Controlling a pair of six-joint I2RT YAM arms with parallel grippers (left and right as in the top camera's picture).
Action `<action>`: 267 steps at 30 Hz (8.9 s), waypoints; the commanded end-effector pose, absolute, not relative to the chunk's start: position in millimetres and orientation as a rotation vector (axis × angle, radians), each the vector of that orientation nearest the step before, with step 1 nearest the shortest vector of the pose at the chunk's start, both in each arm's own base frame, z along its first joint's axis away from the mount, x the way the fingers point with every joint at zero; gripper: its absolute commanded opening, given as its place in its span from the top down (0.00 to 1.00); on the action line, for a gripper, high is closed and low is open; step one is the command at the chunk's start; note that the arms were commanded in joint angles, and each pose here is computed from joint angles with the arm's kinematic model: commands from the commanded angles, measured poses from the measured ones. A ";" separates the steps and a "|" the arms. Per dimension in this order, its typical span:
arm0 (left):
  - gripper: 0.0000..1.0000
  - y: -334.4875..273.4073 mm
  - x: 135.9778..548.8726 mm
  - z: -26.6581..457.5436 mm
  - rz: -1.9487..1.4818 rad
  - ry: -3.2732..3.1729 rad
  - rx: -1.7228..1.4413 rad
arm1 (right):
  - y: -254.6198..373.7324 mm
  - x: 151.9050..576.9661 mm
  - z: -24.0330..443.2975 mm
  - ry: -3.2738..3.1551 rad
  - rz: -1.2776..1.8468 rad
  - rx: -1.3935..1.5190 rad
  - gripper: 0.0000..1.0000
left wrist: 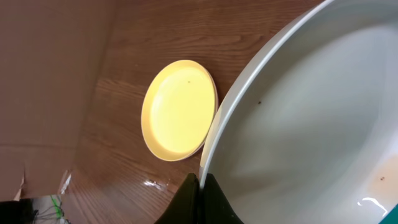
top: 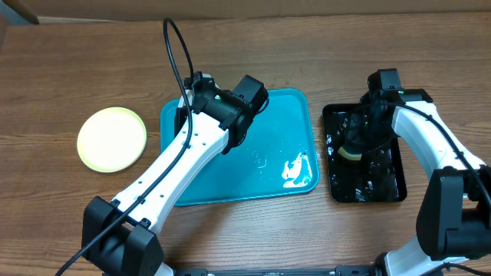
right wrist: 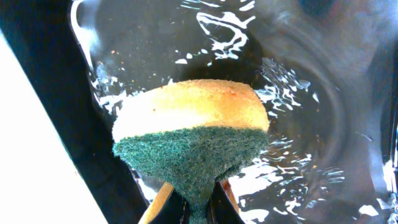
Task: Clean dirty plates on tray and stack at the side
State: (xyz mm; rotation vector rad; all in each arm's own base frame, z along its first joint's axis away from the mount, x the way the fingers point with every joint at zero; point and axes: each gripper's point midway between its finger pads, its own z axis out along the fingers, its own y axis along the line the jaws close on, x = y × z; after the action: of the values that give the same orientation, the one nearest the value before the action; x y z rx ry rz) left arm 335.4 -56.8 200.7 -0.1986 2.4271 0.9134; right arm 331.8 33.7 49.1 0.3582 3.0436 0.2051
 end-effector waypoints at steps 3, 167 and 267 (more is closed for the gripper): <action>0.96 -47.2 334.6 219.0 0.908 2.332 -0.300 | 38.1 336.7 64.3 2.997 0.245 0.252 0.96; 0.80 -60.0 306.6 126.6 -0.512 2.927 -0.180 | 68.6 351.7 89.3 2.926 0.306 0.178 0.51; 0.00 -14.5 221.5 216.8 -0.159 2.505 -0.167 | 34.7 255.2 220.7 2.433 0.277 0.239 0.00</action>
State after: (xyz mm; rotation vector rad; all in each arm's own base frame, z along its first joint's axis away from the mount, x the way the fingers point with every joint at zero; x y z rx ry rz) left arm 236.8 -16.5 212.5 -0.1953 2.5875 -0.1798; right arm 269.6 41.1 215.3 0.2340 2.4914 0.3049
